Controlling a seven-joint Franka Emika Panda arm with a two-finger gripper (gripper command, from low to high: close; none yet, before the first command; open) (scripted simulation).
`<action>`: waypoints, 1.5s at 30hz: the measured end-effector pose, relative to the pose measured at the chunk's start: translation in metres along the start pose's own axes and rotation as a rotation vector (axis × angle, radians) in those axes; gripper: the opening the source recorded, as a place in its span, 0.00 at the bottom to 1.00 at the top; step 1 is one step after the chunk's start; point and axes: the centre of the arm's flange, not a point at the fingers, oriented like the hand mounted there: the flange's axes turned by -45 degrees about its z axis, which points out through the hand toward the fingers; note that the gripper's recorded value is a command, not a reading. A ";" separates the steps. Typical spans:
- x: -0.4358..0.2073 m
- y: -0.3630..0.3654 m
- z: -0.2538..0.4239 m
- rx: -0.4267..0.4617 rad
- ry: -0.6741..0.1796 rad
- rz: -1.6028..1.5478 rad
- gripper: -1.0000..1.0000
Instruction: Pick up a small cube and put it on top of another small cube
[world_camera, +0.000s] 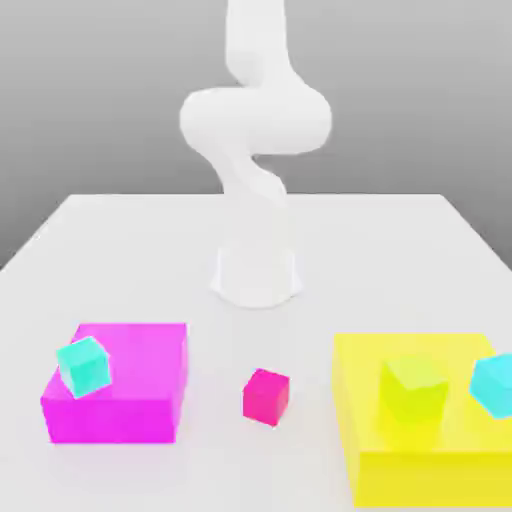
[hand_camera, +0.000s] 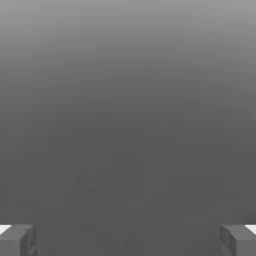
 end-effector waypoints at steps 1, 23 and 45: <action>-0.008 0.000 0.026 0.000 -0.037 0.021 0.50; -0.367 0.009 0.351 -0.181 -0.705 0.362 0.50; -0.304 -0.025 0.321 -0.163 -0.705 0.311 0.00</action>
